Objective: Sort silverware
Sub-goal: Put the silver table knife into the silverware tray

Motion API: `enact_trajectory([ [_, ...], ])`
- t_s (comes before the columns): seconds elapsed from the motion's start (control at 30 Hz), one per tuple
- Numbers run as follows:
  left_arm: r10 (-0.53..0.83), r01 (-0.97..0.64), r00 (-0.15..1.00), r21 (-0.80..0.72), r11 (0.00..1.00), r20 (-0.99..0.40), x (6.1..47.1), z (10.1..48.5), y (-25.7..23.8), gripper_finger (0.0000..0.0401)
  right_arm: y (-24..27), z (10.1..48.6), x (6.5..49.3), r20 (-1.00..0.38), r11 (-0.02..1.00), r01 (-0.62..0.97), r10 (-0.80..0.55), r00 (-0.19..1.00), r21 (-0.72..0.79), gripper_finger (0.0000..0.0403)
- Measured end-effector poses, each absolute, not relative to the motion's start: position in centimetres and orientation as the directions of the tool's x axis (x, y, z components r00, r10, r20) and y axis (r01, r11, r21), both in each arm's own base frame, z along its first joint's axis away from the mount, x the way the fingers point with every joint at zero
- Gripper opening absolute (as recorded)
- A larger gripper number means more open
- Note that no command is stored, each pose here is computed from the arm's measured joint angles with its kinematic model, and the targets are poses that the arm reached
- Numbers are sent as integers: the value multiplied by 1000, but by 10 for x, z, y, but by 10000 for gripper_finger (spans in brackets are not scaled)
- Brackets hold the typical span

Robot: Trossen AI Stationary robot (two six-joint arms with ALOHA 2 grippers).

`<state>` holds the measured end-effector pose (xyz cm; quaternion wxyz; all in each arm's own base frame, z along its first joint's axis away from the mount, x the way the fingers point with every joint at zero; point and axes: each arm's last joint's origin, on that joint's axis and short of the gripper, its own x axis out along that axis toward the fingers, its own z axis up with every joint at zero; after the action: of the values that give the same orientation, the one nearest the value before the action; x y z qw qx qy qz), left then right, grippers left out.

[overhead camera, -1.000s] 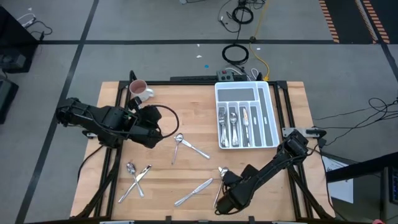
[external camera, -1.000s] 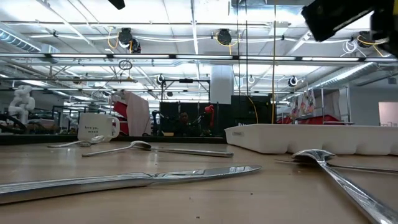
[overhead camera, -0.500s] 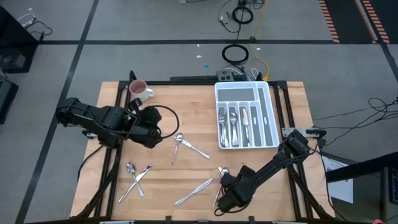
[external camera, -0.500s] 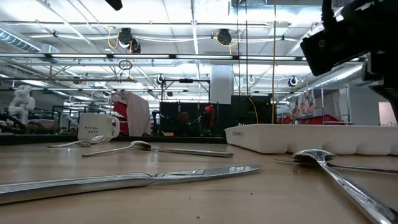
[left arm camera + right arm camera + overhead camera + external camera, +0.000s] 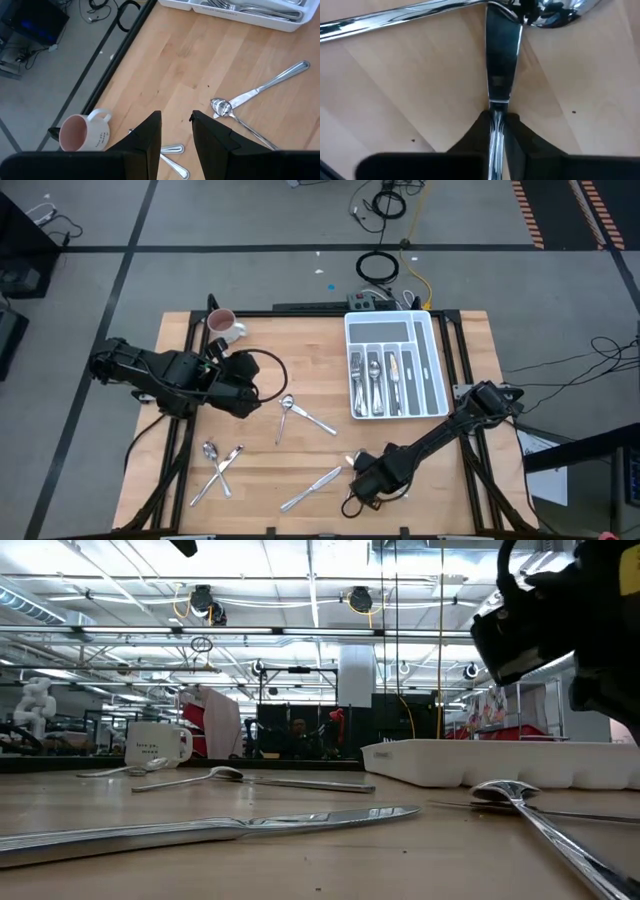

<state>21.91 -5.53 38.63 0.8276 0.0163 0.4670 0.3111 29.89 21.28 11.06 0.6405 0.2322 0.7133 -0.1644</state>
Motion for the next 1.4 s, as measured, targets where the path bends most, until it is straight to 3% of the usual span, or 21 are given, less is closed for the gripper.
enact_trajectory([
  [0.33,530,-501,371,316,806,-762,219,386,-55,116,195,135,303,-995,804,588,96,16,87,2],
  [0.6,534,-516,393,301,802,-748,222,387,-56,116,184,167,297,-991,744,665,-22,130,71,0],
  [0.9,542,-520,402,304,798,-738,223,388,-56,116,182,178,295,-986,721,688,-45,162,80,0],
  [1.4,558,-526,403,315,790,-726,223,388,-55,116,165,209,305,-956,722,690,-234,175,-50,0],
])
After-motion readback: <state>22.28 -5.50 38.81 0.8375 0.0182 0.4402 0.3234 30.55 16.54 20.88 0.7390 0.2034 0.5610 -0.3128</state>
